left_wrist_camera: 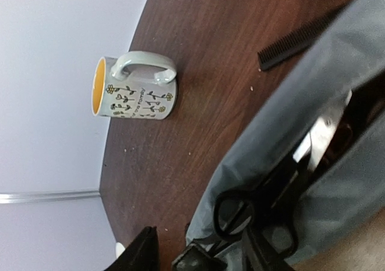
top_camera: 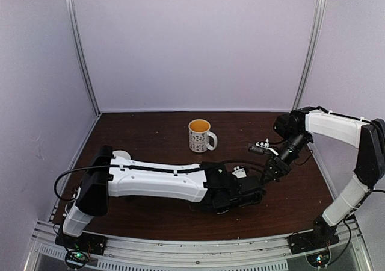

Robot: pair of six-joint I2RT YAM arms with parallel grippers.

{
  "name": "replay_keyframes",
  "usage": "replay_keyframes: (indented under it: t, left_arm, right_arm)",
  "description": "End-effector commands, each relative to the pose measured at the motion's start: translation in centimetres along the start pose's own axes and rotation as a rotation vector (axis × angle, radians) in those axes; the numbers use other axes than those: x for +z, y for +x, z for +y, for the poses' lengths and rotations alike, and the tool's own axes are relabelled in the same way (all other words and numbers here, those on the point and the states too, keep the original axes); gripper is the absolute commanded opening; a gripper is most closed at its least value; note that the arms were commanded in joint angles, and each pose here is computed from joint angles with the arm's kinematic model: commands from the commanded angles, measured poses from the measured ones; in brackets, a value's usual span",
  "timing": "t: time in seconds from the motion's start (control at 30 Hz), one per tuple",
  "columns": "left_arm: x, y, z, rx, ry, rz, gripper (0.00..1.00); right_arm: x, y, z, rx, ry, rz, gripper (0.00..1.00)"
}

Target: Sort the hair-cutting tools

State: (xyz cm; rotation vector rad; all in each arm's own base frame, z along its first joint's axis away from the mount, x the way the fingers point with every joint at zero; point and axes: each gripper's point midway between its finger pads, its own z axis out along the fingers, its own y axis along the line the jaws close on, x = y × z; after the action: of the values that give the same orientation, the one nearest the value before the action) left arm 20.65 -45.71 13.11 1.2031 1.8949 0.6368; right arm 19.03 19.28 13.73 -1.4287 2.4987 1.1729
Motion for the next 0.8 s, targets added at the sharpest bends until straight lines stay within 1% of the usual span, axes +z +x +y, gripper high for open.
replay_keyframes:
  t: [0.0, 0.03, 0.1, 0.23, 0.3, 0.33, 0.4, 0.47, 0.53, 0.63, 0.77]
  left_arm:
    - [-3.8, -1.0, 3.7, -0.092, 0.179, -0.104, 0.58]
    - [-4.5, -1.2, 3.8, -0.088, 0.247, -0.136, 0.61]
    - [-5.4, -1.0, 4.0, -0.092, 0.378, -0.18, 0.62]
    - [-7.4, -0.4, 1.8, -0.069, 0.788, -0.272, 0.51]
    - [-7.0, -0.5, 1.7, -0.119, 0.924, -0.279, 0.42]
    - [-6.9, -0.6, 1.6, -0.15, 0.974, -0.271, 0.39]
    - [-4.9, -0.5, 2.0, -0.231, 1.039, -0.206, 0.39]
    - [-3.3, -0.3, 2.5, -0.309, 1.073, -0.14, 0.41]
    - [-2.3, -0.2, 2.8, -0.369, 1.127, -0.102, 0.41]
    - [-1.1, 0.1, 2.6, -0.43, 1.198, -0.052, 0.38]
    - [0.2, 0.7, 2.2, -0.45, 1.215, 0.003, 0.35]
  right_arm:
    - [-0.5, -1.0, 0.3, -0.023, -0.015, -0.032, 0.01]
    - [-0.5, -1.1, 0.2, -0.024, -0.015, -0.032, 0.01]
    - [-0.5, -1.1, 0.2, -0.025, -0.016, -0.03, 0.01]
    - [-0.5, -1.1, 0.1, -0.029, -0.02, -0.025, 0.01]
    - [-0.5, -1.1, 0.1, -0.029, -0.022, -0.024, 0.02]
    - [-0.5, -1.2, 0.1, -0.03, -0.023, -0.024, 0.02]
    - [-0.4, -1.1, 0.1, -0.029, -0.024, -0.021, 0.02]
    - [-0.4, -1.0, 0.0, -0.029, -0.026, -0.017, 0.01]
    - [-0.3, -1.0, -0.1, -0.029, -0.026, -0.014, 0.02]
    - [-0.3, -1.0, -0.1, -0.029, -0.027, -0.011, 0.02]
    - [-0.2, -0.9, -0.1, -0.024, -0.033, -0.007, 0.02]
